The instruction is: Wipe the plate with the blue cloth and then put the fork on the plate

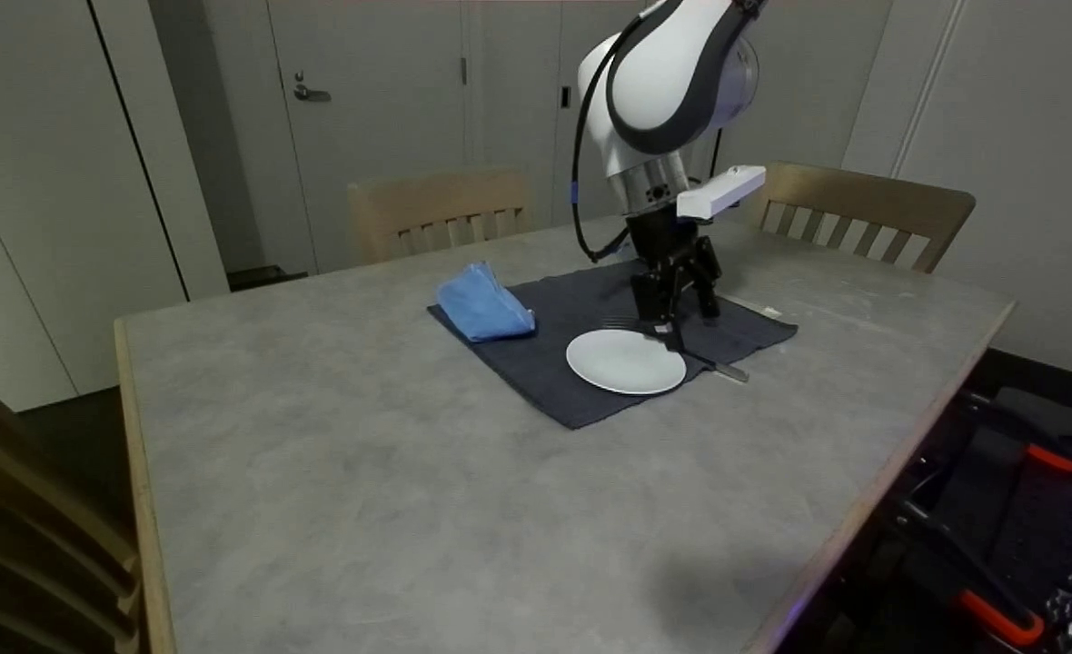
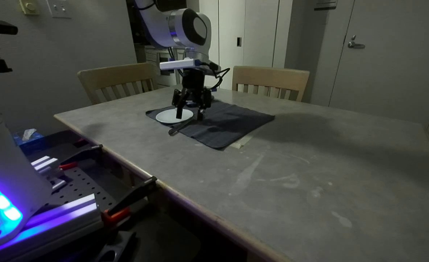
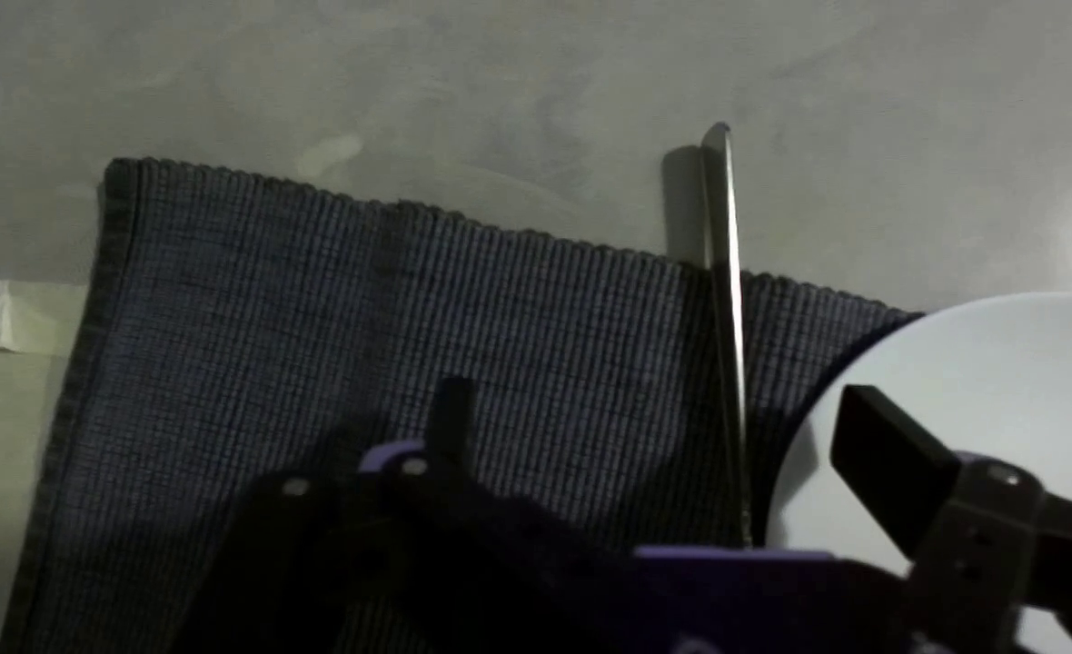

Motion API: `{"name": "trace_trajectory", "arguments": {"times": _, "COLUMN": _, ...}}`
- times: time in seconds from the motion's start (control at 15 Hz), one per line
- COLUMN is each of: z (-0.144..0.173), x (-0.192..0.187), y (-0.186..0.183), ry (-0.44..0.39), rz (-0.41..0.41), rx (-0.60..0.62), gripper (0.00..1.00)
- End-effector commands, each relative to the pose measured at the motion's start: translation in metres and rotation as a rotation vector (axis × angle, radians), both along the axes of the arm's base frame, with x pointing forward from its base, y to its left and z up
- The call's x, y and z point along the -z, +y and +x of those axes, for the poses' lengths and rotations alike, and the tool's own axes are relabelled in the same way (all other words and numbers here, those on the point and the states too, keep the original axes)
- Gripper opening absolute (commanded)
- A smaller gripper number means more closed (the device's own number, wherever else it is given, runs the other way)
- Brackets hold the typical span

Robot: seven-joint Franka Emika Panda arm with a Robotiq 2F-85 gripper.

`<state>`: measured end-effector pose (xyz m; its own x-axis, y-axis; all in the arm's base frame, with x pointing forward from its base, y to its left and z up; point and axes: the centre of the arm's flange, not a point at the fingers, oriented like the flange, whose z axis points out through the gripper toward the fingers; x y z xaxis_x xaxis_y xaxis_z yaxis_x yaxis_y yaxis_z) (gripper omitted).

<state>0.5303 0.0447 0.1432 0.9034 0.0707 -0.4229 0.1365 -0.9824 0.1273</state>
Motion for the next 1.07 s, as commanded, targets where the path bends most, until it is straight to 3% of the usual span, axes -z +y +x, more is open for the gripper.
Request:
{"name": "trace_trajectory", "arguments": {"times": 0.0, "z": -0.028, "x": -0.018, "y": 0.003, "ry": -0.028, "rz": -0.01, "rx": -0.071, "gripper": 1.0}}
{"name": "trace_trajectory", "arguments": {"times": 0.2, "z": -0.054, "x": -0.02, "y": -0.001, "ry": -0.084, "rz": 0.053, "rx": -0.112, "gripper": 1.0}}
{"name": "trace_trajectory", "arguments": {"times": 0.53, "z": -0.104, "x": -0.012, "y": -0.016, "ry": -0.328, "rz": 0.178, "rx": -0.176, "gripper": 1.0}}
{"name": "trace_trajectory", "arguments": {"times": 0.6, "z": -0.066, "x": -0.011, "y": -0.003, "ry": -0.249, "rz": 0.125, "rx": -0.155, "gripper": 1.0}}
{"name": "trace_trajectory", "arguments": {"times": 0.73, "z": -0.073, "x": -0.011, "y": -0.005, "ry": -0.257, "rz": 0.127, "rx": -0.155, "gripper": 1.0}}
{"name": "trace_trajectory", "arguments": {"times": 1.0, "z": -0.059, "x": -0.006, "y": -0.004, "ry": -0.274, "rz": 0.117, "rx": -0.116, "gripper": 1.0}}
